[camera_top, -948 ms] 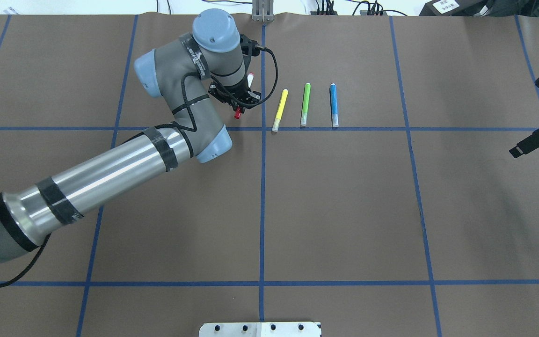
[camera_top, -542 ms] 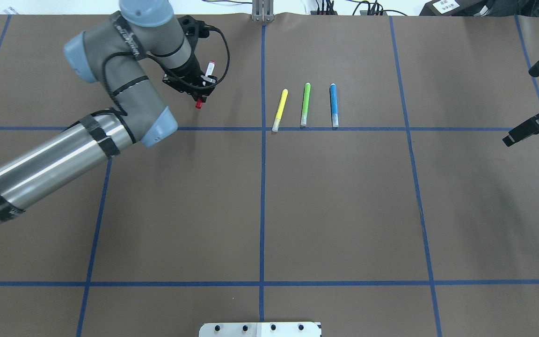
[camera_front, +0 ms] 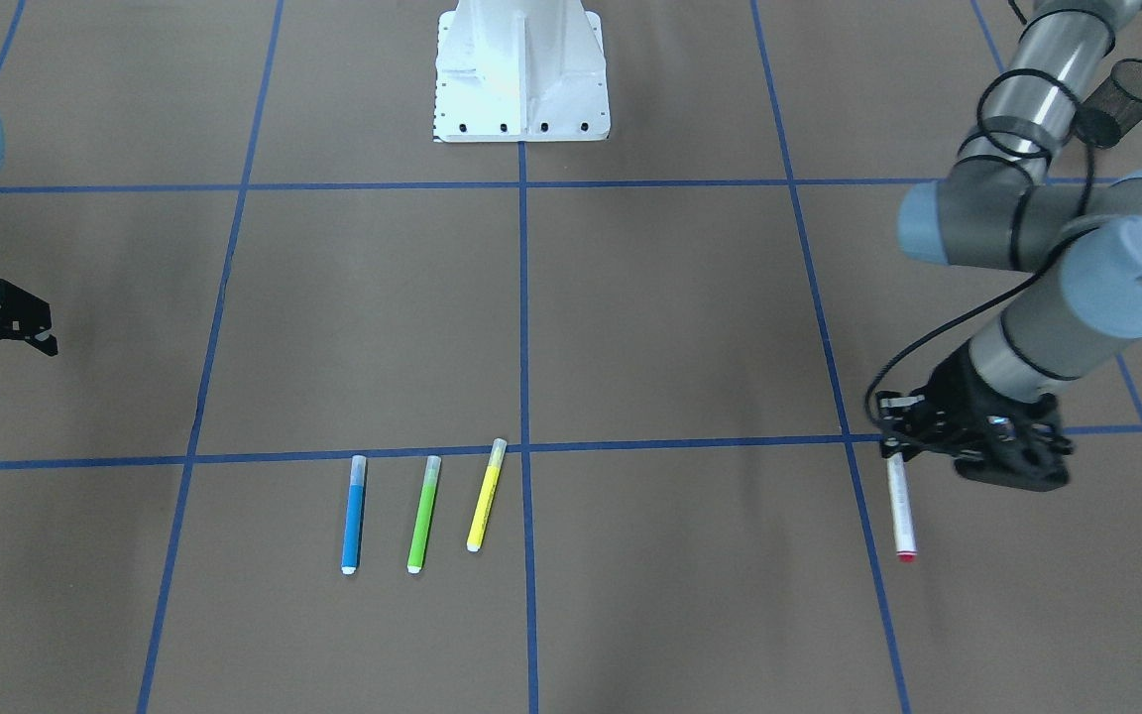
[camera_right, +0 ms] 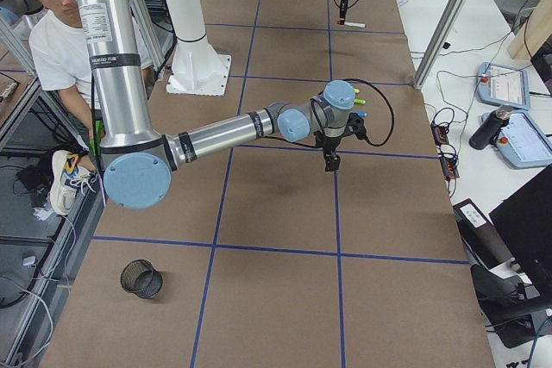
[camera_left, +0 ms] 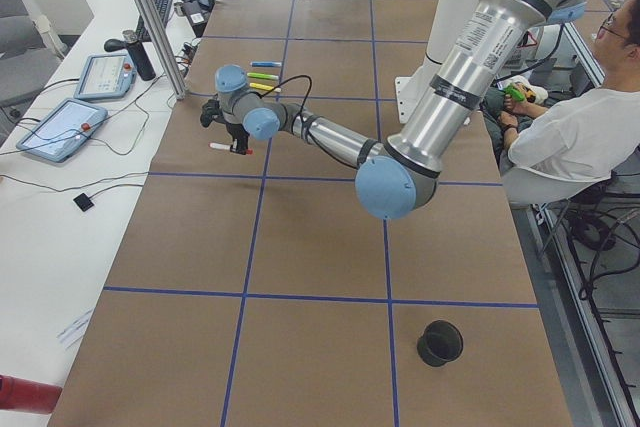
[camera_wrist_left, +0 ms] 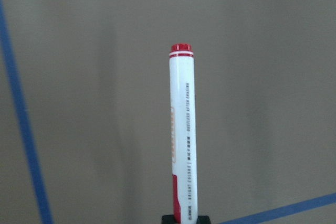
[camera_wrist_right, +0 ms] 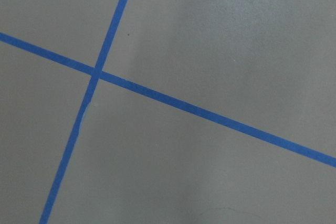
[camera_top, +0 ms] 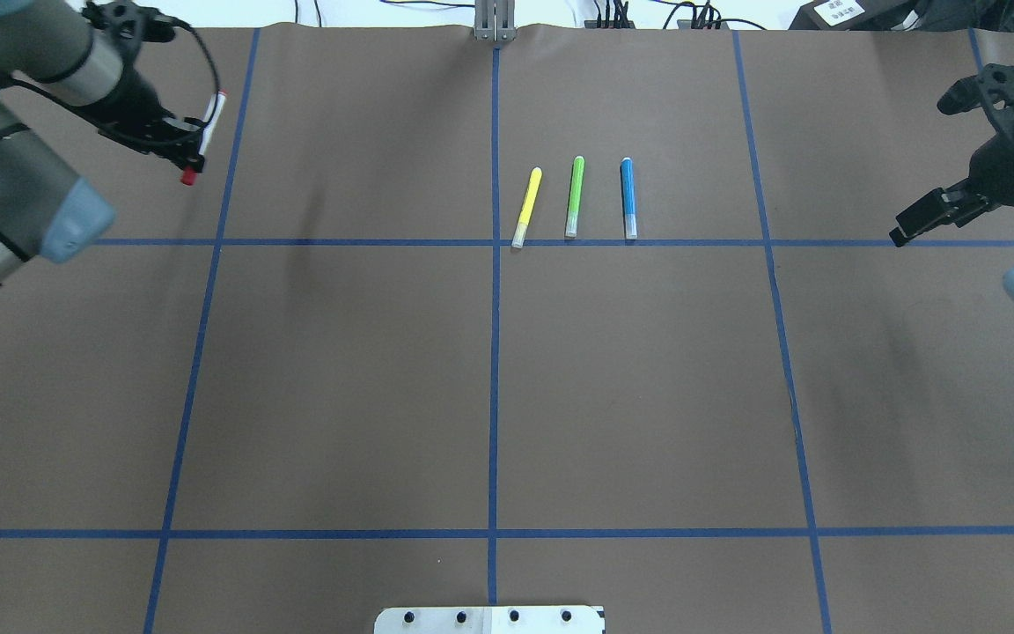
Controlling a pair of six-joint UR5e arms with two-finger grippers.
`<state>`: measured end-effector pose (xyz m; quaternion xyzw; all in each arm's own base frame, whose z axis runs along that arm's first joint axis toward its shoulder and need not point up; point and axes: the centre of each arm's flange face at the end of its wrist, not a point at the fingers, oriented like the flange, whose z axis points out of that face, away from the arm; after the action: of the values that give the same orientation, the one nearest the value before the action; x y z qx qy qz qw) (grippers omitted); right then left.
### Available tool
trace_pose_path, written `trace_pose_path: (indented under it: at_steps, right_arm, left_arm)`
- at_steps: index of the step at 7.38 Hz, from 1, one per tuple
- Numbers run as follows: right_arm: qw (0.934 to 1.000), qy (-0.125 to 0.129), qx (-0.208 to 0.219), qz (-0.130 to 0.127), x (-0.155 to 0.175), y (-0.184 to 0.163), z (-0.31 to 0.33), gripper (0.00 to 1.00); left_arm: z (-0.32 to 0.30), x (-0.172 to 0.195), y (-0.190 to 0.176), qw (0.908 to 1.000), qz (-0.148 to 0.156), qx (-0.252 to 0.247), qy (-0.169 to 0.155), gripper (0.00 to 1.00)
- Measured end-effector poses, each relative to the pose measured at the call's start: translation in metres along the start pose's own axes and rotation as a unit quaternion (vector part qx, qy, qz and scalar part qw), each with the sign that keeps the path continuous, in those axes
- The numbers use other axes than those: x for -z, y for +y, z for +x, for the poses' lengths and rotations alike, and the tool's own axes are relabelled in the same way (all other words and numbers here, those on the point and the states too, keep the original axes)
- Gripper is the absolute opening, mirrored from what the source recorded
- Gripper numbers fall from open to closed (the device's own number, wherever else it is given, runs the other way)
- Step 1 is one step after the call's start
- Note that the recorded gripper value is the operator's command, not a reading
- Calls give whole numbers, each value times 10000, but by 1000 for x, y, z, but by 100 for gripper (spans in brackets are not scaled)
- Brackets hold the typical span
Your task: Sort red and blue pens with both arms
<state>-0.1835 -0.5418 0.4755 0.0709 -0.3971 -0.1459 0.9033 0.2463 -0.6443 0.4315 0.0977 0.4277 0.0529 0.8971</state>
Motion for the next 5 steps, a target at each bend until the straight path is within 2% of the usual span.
trace_pose_path:
  at_steps: [2, 4, 5]
  right_arm:
    - [10000, 3, 12, 21, -2, -6, -13, 100]
    - [10000, -32, 29, 74, 1, -14, -25, 100]
    - [9999, -82, -47, 99, -3, -19, -36, 100]
  left_arm:
    - [-158, 36, 53, 9990, 3, 139, -416, 0]
    - [-297, 67, 137, 9964, -111, 250, -804, 0]
    - [-352, 84, 185, 9942, -283, 458, -927, 0]
